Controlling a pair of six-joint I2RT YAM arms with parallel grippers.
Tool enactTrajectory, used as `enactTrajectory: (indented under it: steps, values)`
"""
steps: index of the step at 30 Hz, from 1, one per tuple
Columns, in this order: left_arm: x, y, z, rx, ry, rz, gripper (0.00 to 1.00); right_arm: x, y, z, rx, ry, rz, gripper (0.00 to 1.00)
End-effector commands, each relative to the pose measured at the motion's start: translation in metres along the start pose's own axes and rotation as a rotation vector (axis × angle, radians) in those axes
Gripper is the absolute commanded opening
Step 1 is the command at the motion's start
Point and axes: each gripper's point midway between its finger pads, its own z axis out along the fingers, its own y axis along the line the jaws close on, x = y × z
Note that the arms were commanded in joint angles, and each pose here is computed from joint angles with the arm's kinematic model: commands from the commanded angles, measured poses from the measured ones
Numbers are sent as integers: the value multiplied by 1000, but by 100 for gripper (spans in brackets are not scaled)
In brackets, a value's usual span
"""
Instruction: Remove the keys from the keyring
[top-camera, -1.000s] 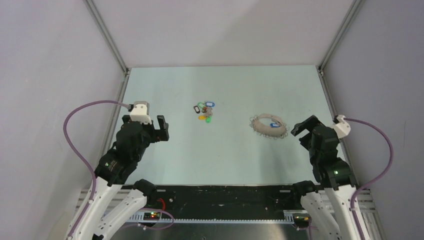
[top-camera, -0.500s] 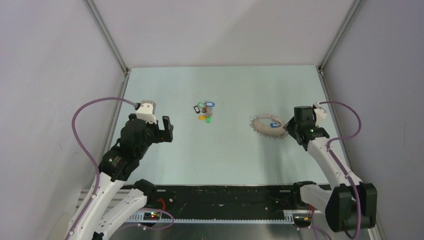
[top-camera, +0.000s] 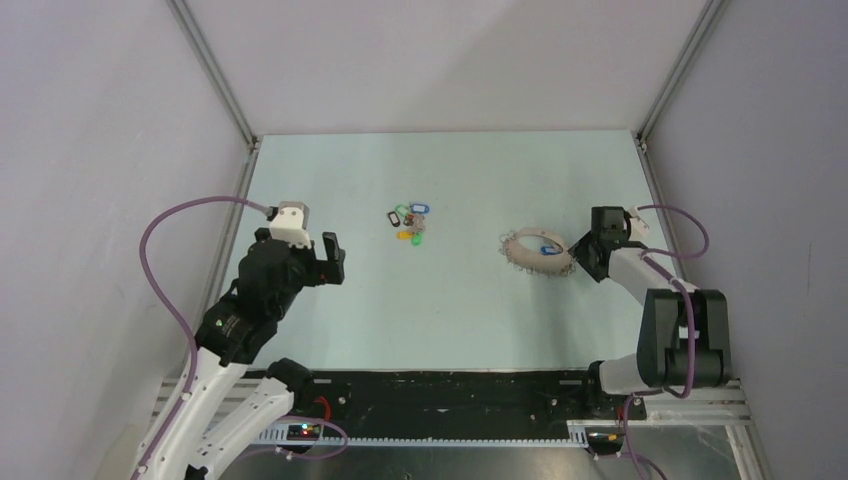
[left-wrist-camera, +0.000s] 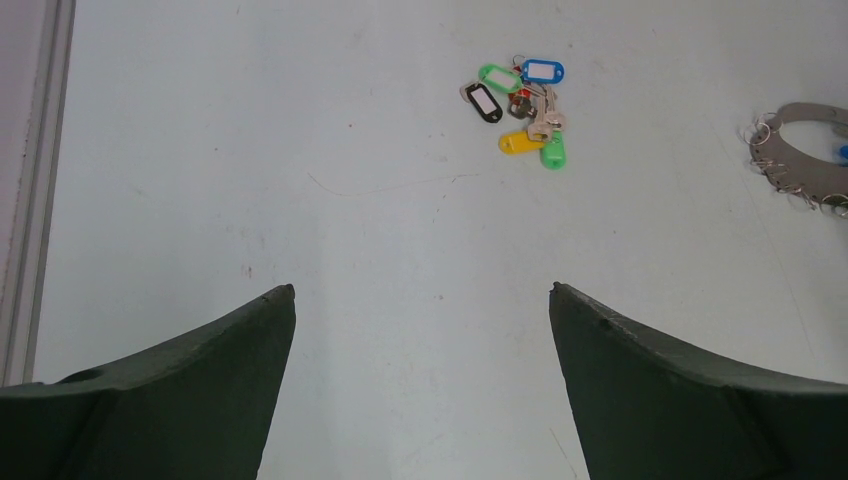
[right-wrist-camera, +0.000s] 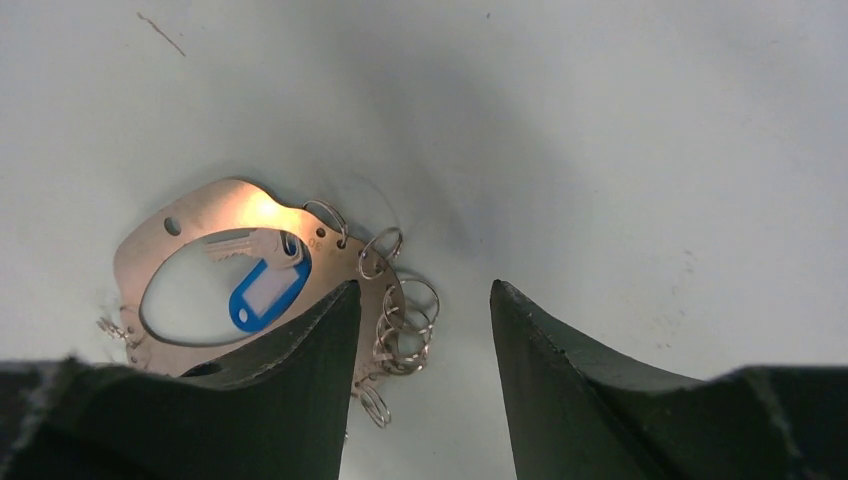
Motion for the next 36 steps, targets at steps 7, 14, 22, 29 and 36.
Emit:
enactTrajectory:
  steps: [7,14,22,29,36]
  values:
    - [-6,2,2,-12,-27,12,100,-4,40,31,-82,45,65,19]
    - [-5,0,3,4,-21,18,100,-10,62,-11,-174,-35,-62,0]
    - [-13,-39,0,217,-35,30,100,-2,106,-118,-464,-95,-156,0]
    - [-26,-84,-9,443,-65,-14,100,17,145,-211,-868,-73,-269,0]
    - [-43,-136,-28,684,-55,36,100,44,154,-283,-1195,-29,-437,0]
